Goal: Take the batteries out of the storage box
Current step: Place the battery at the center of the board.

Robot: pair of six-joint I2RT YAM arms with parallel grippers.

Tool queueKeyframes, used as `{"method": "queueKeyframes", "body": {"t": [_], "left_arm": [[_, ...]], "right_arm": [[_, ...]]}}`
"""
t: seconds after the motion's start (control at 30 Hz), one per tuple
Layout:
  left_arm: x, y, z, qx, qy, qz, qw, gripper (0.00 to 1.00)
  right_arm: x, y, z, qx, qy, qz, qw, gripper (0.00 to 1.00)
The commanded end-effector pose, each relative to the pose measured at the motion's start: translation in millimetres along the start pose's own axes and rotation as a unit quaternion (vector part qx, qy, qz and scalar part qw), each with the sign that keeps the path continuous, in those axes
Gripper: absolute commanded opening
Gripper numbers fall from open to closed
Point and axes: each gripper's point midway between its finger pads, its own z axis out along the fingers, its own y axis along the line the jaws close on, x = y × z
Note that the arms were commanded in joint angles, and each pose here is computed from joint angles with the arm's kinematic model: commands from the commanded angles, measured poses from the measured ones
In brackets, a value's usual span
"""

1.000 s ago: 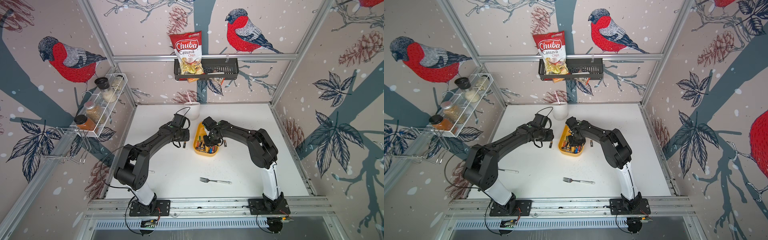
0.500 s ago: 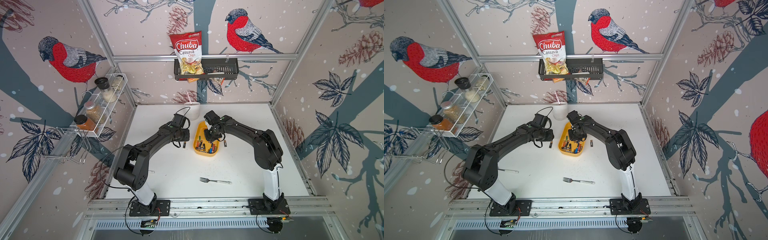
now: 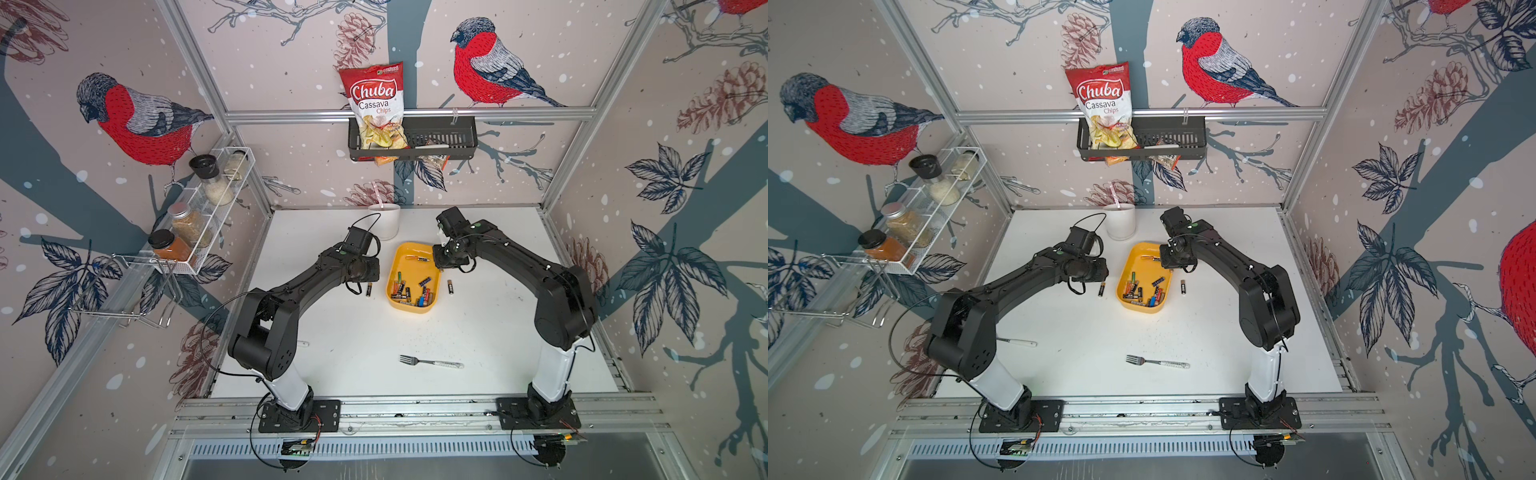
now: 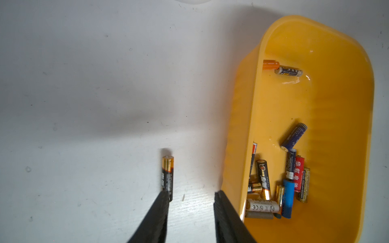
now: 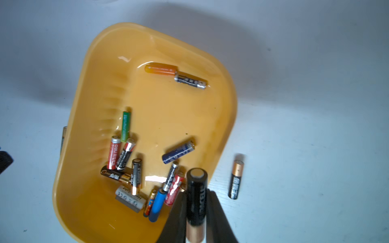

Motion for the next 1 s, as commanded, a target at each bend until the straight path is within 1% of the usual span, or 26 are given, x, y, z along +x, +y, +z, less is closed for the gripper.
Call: {"method": "queueKeyframes", "body": {"t": [0.0, 0.17, 0.37, 0.97], "left_arm": [[-4, -3, 0, 0.006, -0.005, 0.001, 1.0, 0.4], [-5, -4, -1, 0.007, -0.004, 0.0, 1.0, 0.4], [-4, -3, -1, 0.005, -0.003, -0.001, 1.0, 0.4], [-1, -2, 0, 0.003, 0.001, -0.003, 1.0, 0.4]], "right_arm": [[8, -20, -3, 0.018, 0.004, 0.001, 1.0, 0.17], [23, -43, 3, 0.029, 0.016, 0.013, 0.999, 0.17], [38, -55, 18, 0.035, 0.027, 0.015, 0.999, 0.17], [57, -65, 60, 0.043, 0.06, 0.01, 0.997, 0.16]]}}
